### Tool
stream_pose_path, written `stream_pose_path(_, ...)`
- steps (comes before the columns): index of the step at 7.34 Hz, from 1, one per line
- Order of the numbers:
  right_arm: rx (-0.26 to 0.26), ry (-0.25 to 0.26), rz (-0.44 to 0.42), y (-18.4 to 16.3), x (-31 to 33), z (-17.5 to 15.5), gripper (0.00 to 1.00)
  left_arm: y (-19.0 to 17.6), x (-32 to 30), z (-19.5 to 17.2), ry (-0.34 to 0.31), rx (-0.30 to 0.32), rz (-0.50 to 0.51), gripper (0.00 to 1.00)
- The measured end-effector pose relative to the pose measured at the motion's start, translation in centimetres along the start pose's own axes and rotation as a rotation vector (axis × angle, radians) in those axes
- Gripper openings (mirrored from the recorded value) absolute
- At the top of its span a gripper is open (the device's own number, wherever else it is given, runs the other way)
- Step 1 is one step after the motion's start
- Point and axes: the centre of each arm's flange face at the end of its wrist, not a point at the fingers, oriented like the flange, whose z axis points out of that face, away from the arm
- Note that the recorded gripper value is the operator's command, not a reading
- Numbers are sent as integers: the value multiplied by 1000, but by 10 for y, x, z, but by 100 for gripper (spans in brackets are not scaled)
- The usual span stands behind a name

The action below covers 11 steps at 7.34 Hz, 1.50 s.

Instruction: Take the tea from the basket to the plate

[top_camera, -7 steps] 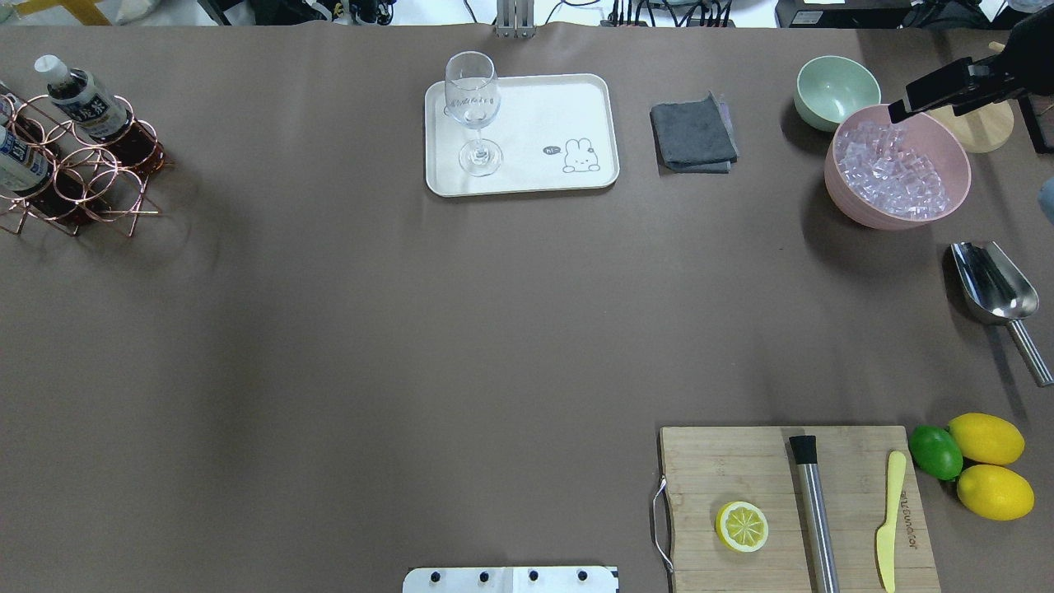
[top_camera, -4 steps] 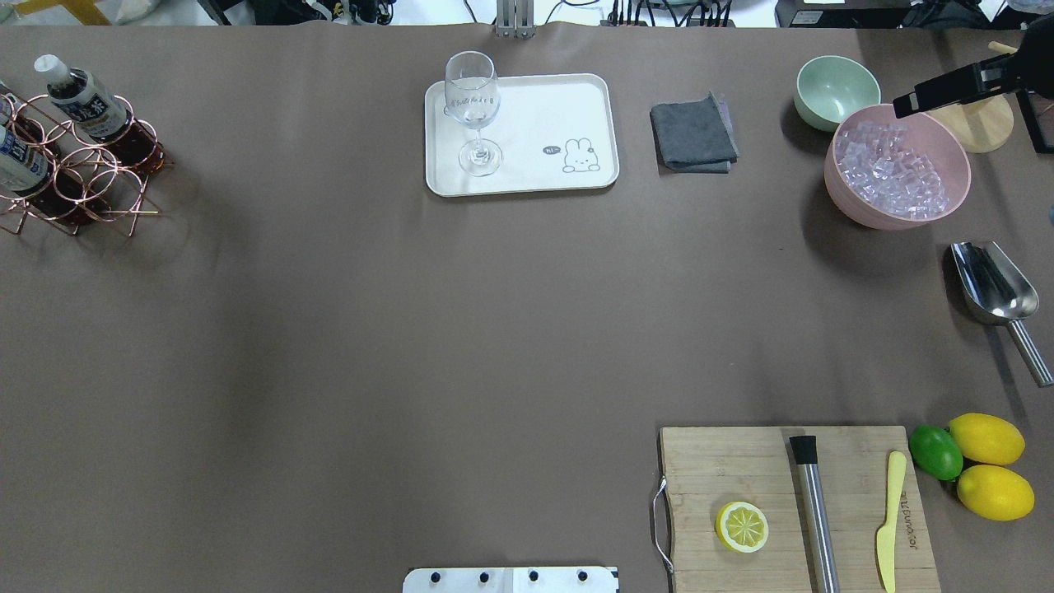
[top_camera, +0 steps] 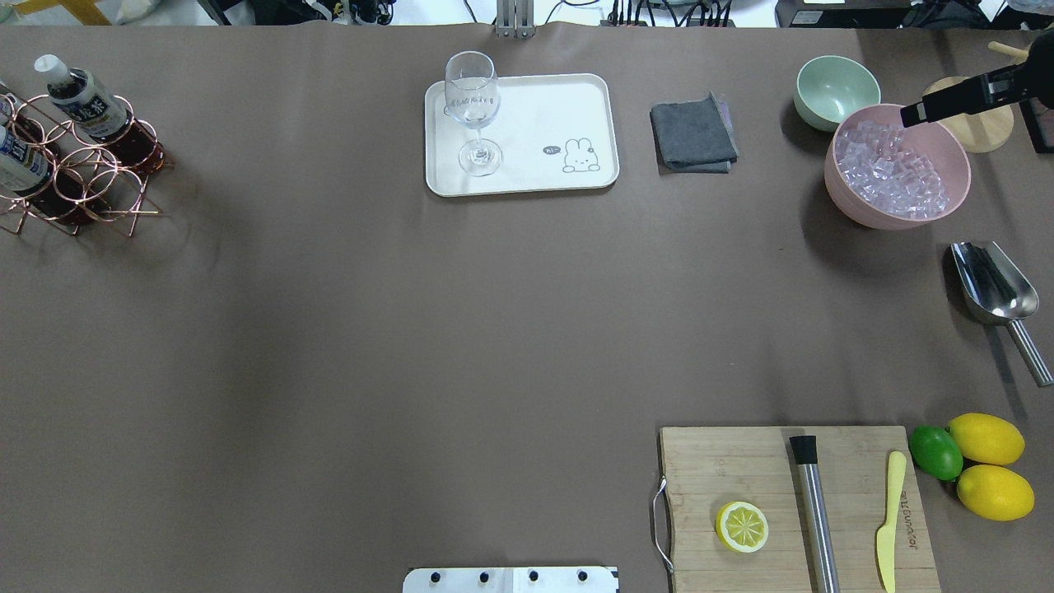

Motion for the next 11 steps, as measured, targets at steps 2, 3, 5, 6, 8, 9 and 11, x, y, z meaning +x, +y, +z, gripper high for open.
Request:
stream_pose_path(2,-4,-1,2,2,2,1,100,0,1,0,-4,-5,28,62)
stream_pose_path(3,-5,-1,5,2,2,1,100,-1,1,1,-4,-6,37,53)
stream_pose_path(5,-3,1,5,2,2,1,100,-5,1,1,-19,-11,60,0)
stream_pose_path(6,-3,2,5,2,2,1,100,-5,1,1,-27,-14,69,0)
stream_pose_path(8,-2,1,3,2,2,1,100,-5,2,0,-32,-18,73,0)
stream_pose_path(9,-1,-1,2,2,1,0,100,-5,2,-1,-34,-25,72,0)
stream_pose_path(11,3,-3,4,0,-2,-2,100,-9,3,-9,-46,-31,76,0)
